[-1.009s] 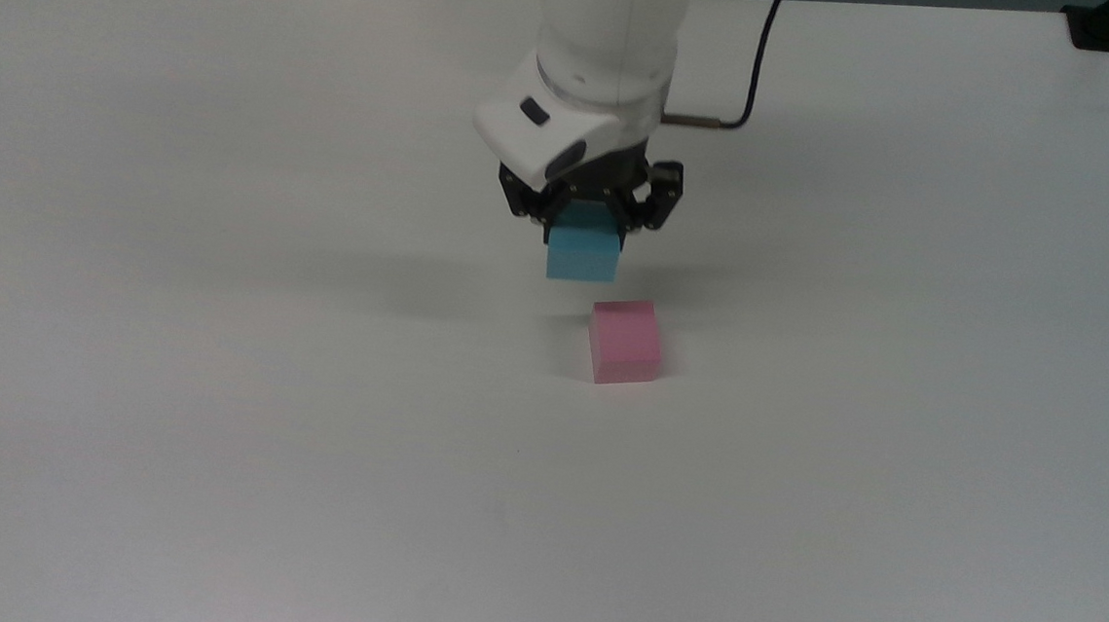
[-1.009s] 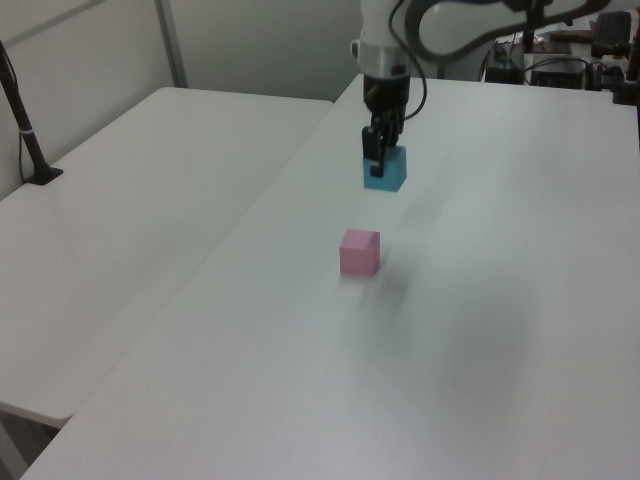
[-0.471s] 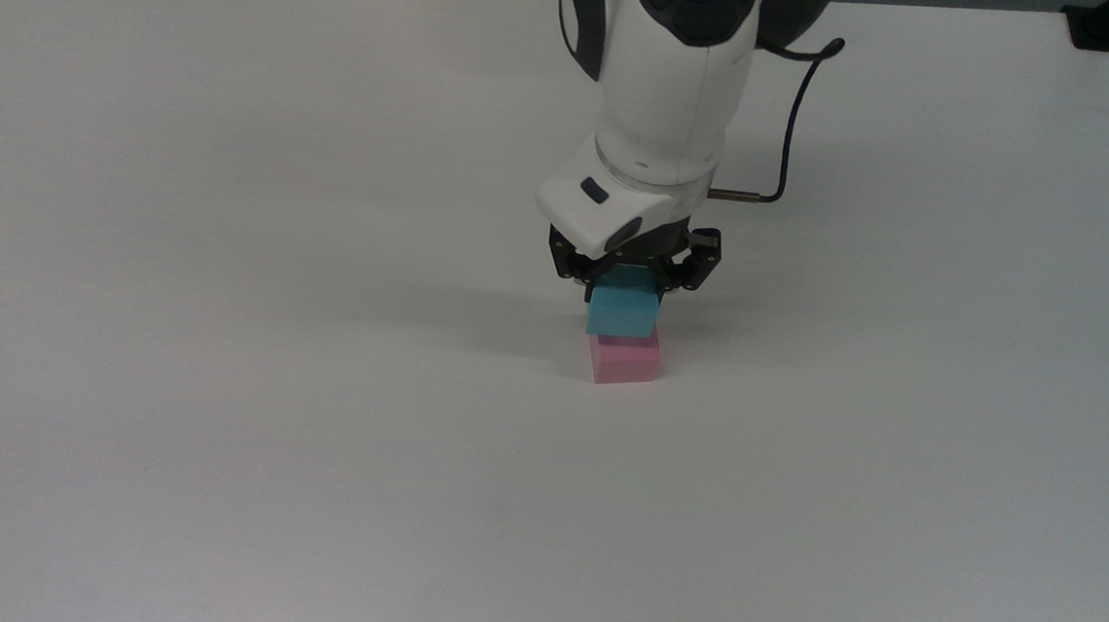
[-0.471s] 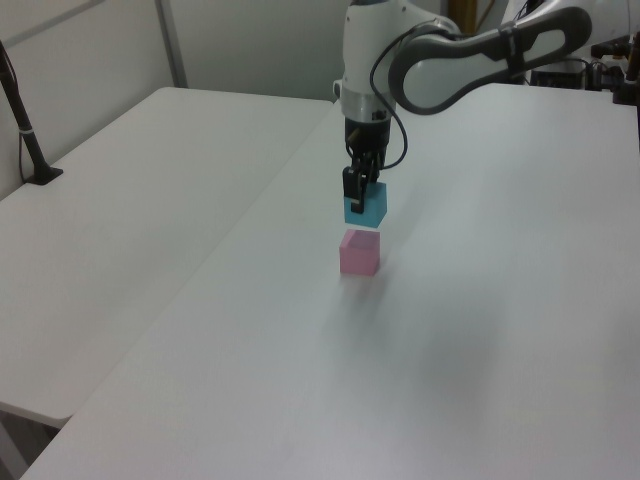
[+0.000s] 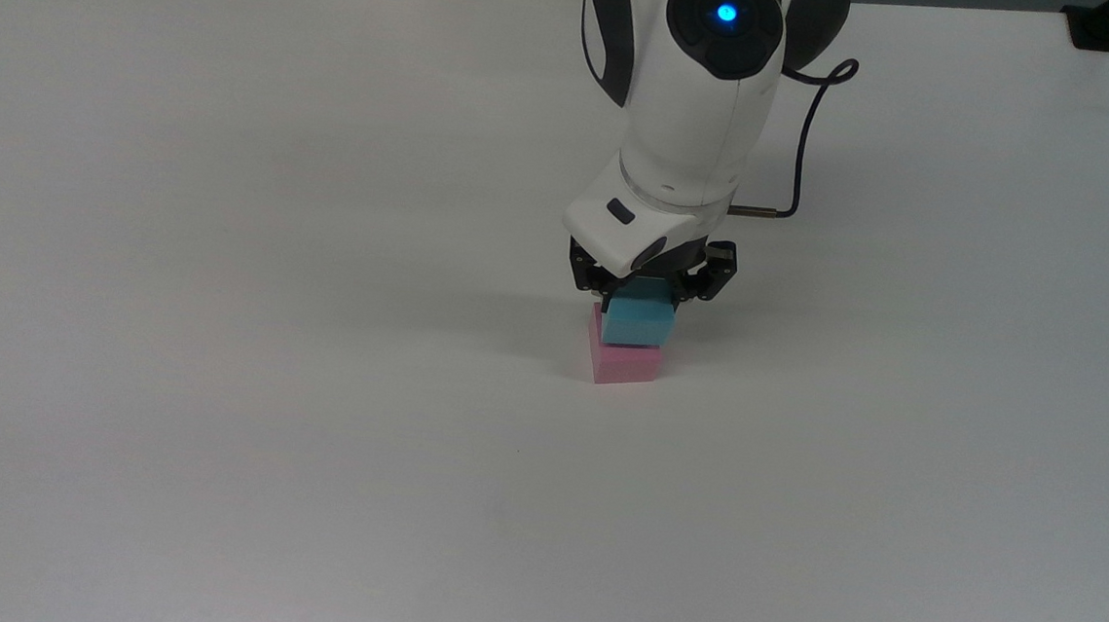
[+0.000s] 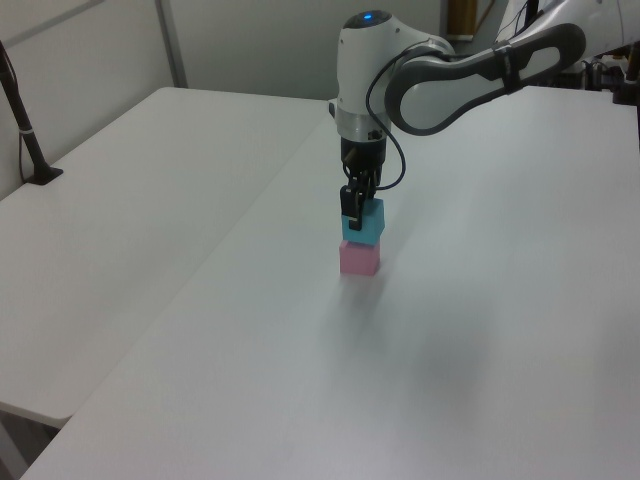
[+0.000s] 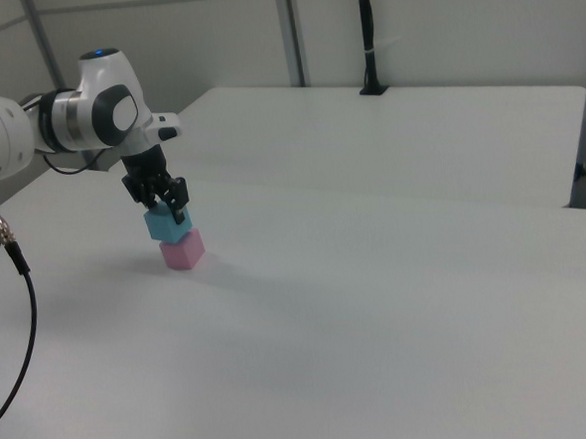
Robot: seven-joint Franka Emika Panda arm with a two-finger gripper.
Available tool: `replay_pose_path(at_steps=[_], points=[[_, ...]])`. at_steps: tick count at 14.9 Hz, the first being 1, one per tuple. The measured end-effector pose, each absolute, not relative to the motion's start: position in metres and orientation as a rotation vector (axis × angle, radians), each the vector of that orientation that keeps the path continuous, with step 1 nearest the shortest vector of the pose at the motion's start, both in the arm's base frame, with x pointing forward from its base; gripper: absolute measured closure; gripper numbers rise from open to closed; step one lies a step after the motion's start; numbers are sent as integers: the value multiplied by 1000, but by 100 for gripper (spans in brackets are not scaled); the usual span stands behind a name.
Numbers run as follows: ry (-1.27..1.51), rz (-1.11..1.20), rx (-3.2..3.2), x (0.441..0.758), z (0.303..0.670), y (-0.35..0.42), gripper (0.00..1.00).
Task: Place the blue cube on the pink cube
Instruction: 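Lower the blue cube onto the pink cube's top face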
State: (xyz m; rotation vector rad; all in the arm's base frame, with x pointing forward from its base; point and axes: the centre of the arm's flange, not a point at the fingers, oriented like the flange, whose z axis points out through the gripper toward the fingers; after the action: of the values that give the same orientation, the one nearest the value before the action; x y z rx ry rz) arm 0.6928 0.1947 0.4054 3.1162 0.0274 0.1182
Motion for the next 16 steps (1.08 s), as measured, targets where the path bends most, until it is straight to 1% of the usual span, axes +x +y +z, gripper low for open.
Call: replay_pose_path(at_steps=[13,14,16], points=[[24,119,3080,696,391,195,40],[23,118,3079,696,390,195,34],[27,117,3068,696,387,194,15]])
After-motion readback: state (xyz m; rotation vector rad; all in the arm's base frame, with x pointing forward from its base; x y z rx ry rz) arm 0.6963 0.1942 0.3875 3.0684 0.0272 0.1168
